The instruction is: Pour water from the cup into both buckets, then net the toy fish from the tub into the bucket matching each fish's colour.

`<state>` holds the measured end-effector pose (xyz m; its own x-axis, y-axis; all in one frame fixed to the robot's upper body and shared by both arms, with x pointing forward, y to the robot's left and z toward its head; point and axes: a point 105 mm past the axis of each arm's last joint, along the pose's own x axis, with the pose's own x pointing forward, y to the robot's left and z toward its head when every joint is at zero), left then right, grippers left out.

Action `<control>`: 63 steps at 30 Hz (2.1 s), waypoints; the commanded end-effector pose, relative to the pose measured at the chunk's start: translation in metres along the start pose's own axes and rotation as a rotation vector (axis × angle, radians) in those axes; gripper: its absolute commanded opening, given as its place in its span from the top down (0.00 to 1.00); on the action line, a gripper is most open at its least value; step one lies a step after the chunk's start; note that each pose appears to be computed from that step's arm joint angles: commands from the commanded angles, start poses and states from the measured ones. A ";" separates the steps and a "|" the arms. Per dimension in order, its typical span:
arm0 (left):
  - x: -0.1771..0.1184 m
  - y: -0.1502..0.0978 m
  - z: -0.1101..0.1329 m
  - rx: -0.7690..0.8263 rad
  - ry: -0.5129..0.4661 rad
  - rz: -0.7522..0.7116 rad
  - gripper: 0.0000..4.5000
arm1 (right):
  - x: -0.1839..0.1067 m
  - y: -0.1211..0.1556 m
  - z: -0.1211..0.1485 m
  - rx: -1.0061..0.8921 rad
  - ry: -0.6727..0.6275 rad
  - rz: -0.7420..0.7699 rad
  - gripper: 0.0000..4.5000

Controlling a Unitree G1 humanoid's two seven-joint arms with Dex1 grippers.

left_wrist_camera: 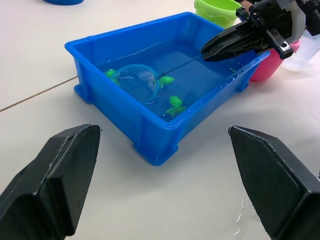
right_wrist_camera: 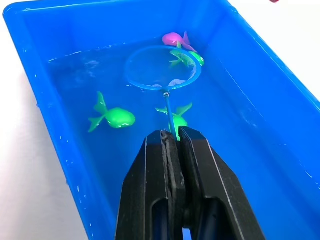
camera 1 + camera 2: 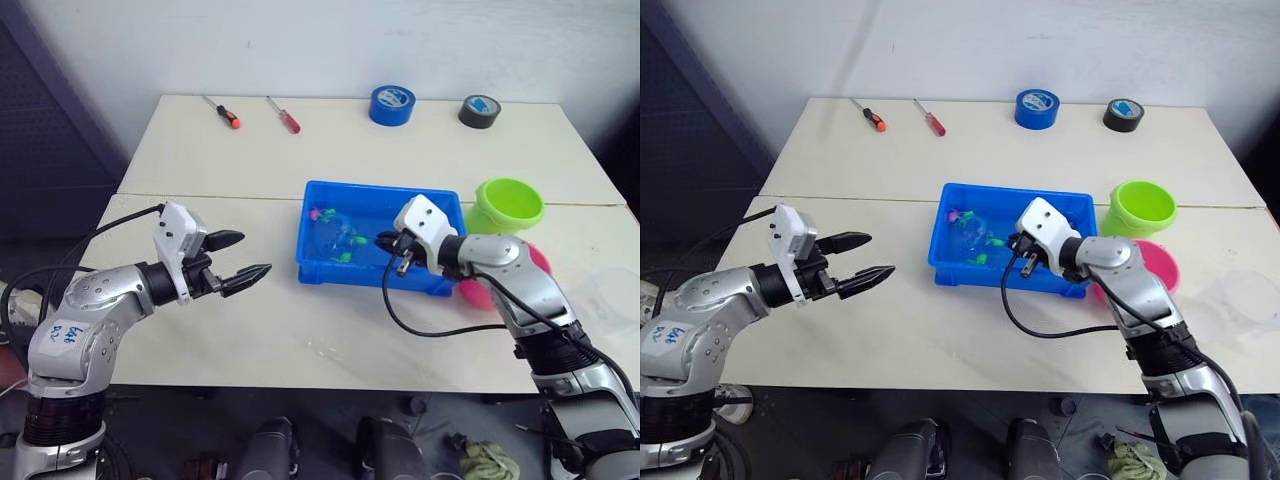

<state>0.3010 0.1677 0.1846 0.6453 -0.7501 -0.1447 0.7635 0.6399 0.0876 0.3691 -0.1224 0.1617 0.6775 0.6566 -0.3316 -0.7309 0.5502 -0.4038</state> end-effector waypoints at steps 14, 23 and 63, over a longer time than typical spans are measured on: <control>0.009 0.001 0.018 0.049 -0.037 -0.040 0.01 | 0.004 -0.025 0.015 0.005 -0.048 -0.111 1.00; 0.008 0.004 0.019 0.051 -0.040 -0.033 0.01 | 0.012 -0.029 0.008 -0.002 -0.029 -0.134 1.00; 0.016 0.013 0.027 0.078 -0.061 -0.047 0.01 | 0.043 -0.016 0.026 -0.230 -0.022 -0.102 1.00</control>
<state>0.3232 0.1588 0.2005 0.6074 -0.7876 -0.1036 0.7939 0.5971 0.1149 0.4049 -0.0940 0.1588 0.7309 0.6060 -0.3140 -0.6523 0.4847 -0.5827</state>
